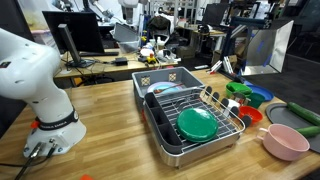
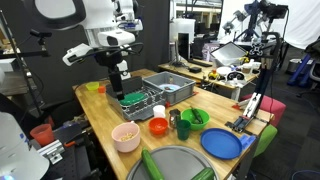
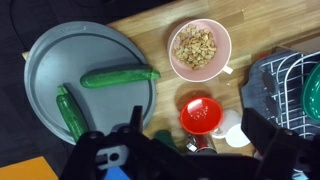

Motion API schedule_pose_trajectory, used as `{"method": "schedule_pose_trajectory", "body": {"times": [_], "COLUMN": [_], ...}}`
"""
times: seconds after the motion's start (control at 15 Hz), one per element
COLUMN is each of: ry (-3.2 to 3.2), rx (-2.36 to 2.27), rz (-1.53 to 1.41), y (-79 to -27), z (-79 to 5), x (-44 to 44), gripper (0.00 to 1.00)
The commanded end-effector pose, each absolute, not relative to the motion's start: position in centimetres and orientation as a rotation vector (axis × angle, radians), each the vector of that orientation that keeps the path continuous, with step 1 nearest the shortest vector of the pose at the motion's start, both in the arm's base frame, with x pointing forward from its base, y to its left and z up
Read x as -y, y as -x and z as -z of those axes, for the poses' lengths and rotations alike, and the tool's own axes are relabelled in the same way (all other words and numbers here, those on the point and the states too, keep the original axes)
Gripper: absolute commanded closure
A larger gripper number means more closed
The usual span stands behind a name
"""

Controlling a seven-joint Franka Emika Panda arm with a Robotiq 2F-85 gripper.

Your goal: Move the pink mug to the left

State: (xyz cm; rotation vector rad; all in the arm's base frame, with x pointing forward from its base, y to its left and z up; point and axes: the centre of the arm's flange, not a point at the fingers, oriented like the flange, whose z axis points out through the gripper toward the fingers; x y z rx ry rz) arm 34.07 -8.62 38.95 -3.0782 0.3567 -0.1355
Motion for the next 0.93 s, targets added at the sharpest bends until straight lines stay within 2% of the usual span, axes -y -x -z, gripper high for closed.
{"method": "schedule_pose_trajectory", "body": {"times": [0.0, 0.13, 0.2, 0.67, 0.87], "ry": [3.099, 3.101, 3.103, 3.101, 3.141], "rx": [-0.078, 0.085, -0.037, 0.057, 0.250], "rz": [0.111, -0.031, 0.030, -0.023, 0.020], "y": [-35.8, -35.9, -35.4, -35.6, -36.7], "z": [-35.7, -33.9, -35.2, -34.0, -33.2], "x": [6.7, 5.0, 5.2, 4.6, 2.8], "gripper": [0.00, 0.00, 0.00, 0.00, 0.00]}}
